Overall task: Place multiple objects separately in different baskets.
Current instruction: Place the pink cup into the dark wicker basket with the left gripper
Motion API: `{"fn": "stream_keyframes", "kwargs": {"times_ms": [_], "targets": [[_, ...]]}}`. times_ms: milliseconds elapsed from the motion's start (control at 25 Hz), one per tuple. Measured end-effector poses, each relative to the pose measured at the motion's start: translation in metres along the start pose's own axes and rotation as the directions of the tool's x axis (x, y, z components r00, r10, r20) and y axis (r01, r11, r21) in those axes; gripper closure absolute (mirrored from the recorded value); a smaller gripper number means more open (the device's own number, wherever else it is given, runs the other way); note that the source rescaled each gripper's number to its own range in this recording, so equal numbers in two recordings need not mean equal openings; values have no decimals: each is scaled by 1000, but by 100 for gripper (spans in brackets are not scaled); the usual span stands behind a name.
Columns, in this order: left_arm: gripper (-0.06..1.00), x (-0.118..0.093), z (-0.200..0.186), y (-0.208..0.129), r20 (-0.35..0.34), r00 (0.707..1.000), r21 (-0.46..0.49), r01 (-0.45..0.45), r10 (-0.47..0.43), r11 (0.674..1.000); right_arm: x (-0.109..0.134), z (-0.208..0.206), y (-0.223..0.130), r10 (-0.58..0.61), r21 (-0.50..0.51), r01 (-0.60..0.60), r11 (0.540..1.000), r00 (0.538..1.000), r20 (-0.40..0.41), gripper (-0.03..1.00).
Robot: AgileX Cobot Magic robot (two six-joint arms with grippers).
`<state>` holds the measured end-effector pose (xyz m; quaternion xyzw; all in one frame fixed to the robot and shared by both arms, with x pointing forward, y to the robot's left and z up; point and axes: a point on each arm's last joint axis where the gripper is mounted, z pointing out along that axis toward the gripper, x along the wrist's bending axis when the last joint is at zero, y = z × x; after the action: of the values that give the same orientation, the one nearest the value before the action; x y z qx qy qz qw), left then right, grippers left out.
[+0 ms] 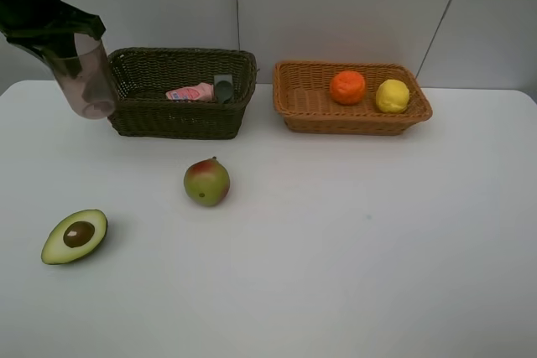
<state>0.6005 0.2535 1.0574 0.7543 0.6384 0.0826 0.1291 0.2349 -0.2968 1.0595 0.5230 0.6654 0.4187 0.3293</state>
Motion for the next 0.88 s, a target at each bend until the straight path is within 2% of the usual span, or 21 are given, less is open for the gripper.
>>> {"fn": "stream_keyframes", "kwargs": {"times_ms": [200, 360, 600, 880], "targets": [[94, -1, -28, 25, -8, 999, -121, -46, 46, 992, 0, 0, 0, 0, 0, 0, 1000, 1000, 0, -3], [94, 0, -26, 46, -25, 997, -221, -78, 74, 972, 0, 0, 0, 0, 0, 0, 1000, 1000, 0, -3], [94, 4, 3, 68, -56, 993, -331, -116, 103, 936, 0, 0, 0, 0, 0, 0, 1000, 1000, 0, -3], [94, 7, 56, 79, -68, 989, -317, -143, 128, 938, 0, 0, 0, 0, 0, 0, 1000, 1000, 0, -3]]}}
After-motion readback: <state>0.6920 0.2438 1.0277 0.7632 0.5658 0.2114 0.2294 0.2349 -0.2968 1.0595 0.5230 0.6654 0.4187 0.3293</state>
